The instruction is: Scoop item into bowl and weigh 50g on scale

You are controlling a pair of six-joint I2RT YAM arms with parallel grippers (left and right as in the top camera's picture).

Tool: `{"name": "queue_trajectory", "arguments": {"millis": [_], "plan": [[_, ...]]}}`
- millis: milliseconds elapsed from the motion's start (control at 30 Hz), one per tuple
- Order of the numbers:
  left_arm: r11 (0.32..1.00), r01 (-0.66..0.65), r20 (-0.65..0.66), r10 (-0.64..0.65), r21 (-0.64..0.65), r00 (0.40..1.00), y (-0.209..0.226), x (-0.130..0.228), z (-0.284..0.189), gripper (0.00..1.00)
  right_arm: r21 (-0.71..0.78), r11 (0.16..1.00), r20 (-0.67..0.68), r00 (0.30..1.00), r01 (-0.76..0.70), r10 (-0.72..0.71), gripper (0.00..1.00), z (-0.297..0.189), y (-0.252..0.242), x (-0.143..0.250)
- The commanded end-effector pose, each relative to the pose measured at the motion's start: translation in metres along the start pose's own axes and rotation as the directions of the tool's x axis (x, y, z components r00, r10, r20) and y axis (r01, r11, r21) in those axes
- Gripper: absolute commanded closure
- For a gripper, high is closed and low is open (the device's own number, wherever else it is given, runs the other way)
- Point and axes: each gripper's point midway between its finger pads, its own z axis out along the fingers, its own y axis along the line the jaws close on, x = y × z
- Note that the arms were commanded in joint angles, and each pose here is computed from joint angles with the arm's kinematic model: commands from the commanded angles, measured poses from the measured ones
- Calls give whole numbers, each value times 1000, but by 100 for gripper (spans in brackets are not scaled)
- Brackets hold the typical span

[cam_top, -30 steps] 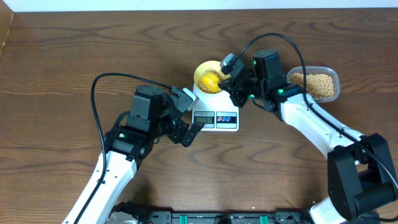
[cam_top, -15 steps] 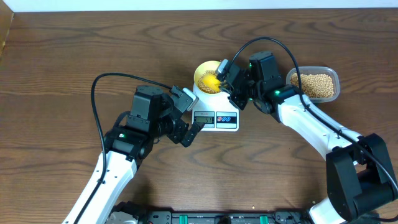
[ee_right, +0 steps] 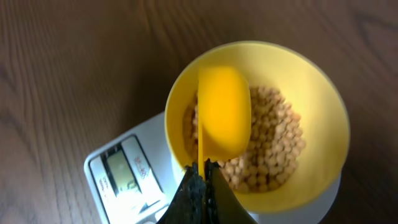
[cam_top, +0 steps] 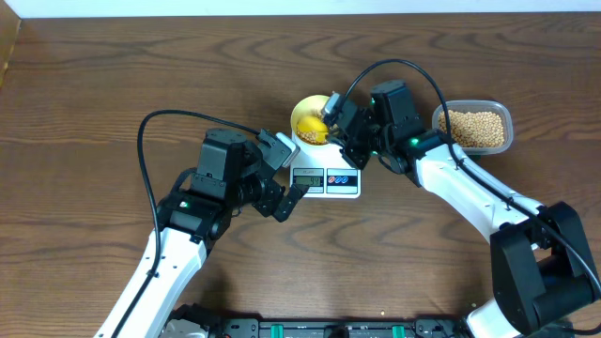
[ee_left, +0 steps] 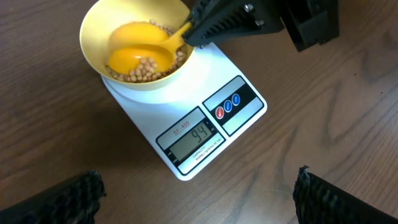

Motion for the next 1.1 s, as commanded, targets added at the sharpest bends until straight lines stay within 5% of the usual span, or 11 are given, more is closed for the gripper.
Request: {"name": "queue_trajectory", "arguments": {"millis": [0, 233, 500, 1067], "plan": [[1000, -10, -14, 10, 12, 1000, -1, 6, 3, 0, 20, 998, 61, 996, -58, 57, 99, -10, -10, -19], [1000, -10, -14, 10, 12, 1000, -1, 6, 3, 0, 48, 959, 131, 954, -279, 271, 99, -22, -38, -24], [1000, -10, -14, 10, 12, 1000, -1, 6, 3, 0, -16, 931, 150, 920, -364, 363, 99, -31, -44, -23], [1000, -10, -14, 10, 12, 1000, -1, 6, 3, 0, -65, 926, 152, 913, -372, 378, 99, -33, -38, -25]]}}
